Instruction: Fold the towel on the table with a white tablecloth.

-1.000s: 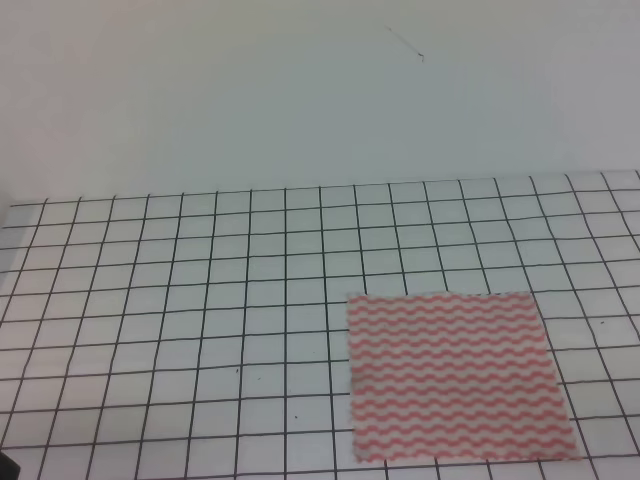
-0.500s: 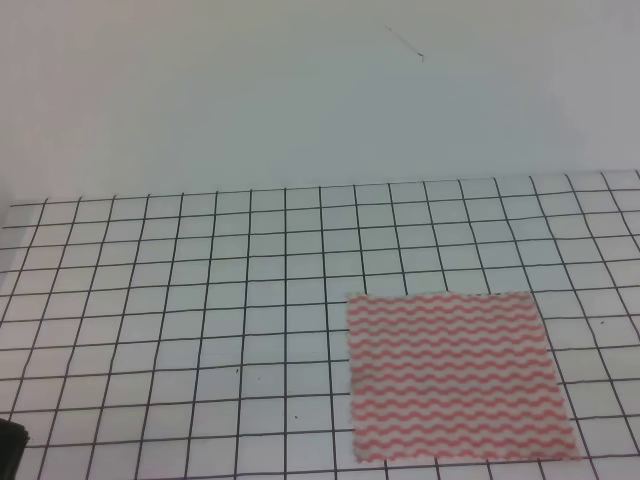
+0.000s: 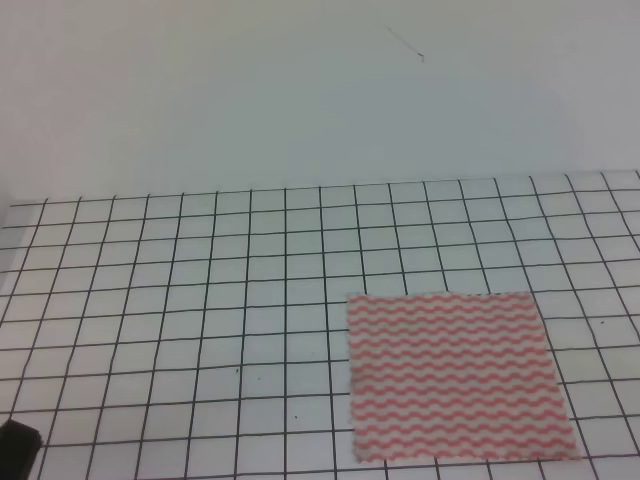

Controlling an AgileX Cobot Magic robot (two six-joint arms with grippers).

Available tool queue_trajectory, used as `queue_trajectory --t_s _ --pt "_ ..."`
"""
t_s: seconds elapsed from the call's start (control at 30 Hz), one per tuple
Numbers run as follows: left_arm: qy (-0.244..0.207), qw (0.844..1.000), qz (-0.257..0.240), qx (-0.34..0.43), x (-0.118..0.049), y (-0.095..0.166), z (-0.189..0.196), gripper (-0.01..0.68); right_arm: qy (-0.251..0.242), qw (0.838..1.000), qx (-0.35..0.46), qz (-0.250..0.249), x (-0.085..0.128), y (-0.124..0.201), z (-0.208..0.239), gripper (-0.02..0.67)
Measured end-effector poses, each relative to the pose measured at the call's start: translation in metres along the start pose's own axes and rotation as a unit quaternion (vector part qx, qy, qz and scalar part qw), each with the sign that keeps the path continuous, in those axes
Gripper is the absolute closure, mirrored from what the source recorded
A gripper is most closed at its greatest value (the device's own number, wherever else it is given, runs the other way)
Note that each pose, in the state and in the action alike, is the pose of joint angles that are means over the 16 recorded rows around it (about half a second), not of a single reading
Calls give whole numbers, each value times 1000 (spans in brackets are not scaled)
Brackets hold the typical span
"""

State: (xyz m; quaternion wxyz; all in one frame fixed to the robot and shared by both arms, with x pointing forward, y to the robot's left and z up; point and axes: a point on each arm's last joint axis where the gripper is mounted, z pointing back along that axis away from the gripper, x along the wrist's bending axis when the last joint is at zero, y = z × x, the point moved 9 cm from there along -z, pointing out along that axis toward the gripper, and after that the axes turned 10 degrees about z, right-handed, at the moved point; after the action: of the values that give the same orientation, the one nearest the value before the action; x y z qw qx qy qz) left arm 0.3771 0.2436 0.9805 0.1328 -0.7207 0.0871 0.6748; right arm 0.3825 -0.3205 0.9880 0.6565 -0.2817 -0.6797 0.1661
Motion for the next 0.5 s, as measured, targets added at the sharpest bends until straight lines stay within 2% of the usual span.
queue_trajectory --t_s 0.27,0.5 --pt "16 995 -85 44 -4 16 1 673 -24 998 63 11 12 20 2 650" --pt "36 989 -134 60 -10 23 2 673 -78 987 99 103 40 26 8 651"
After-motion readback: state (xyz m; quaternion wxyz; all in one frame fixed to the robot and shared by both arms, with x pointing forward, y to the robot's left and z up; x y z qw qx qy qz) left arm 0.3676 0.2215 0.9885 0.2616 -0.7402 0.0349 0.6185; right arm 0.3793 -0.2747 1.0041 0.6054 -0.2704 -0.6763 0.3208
